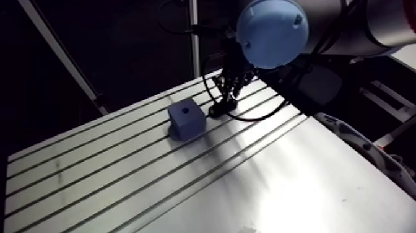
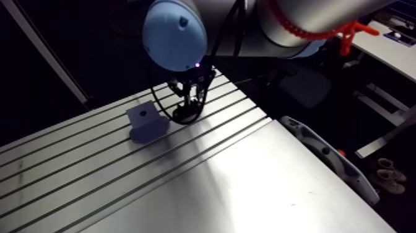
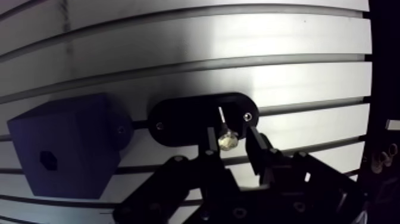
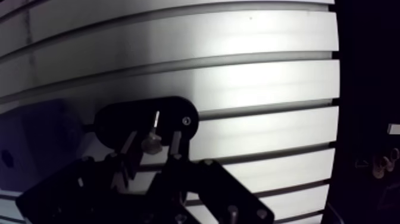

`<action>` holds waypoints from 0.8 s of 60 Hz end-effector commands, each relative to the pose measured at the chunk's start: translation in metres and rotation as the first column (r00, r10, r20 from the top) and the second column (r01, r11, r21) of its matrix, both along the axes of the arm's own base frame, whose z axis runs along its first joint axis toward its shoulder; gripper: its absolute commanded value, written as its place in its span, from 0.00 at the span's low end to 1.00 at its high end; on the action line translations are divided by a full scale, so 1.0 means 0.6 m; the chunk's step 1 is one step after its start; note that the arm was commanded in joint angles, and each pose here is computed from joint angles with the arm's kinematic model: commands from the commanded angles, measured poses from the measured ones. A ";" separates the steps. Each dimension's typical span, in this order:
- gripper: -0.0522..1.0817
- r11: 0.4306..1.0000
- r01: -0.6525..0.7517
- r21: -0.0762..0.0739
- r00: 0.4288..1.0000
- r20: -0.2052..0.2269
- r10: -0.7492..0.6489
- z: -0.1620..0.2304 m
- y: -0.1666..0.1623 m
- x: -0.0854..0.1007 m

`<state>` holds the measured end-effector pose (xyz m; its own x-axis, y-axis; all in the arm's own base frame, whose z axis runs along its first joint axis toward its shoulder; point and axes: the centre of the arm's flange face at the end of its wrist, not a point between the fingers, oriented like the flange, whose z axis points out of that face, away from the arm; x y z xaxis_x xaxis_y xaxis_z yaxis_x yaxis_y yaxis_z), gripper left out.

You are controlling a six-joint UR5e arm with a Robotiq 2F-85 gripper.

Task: Pick up the M10 bolt and insert it into the hex recess until seated.

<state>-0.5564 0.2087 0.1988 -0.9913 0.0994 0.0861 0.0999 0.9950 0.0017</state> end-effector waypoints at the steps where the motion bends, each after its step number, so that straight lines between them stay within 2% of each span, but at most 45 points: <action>1: 0.58 1.000 0.000 -0.001 1.000 -0.001 0.000 0.000 0.001 -0.001; 13: 0.58 1.000 0.000 0.001 1.000 -0.007 0.000 0.004 0.002 -0.004; 20: 0.58 1.000 -0.001 -0.008 1.000 -0.014 0.001 0.005 0.001 -0.005; 33: 0.58 1.000 -0.001 -0.017 1.000 -0.012 0.001 0.001 -0.002 -0.003; 48: 0.59 1.000 0.000 -0.018 1.000 -0.012 0.000 0.001 -0.002 -0.003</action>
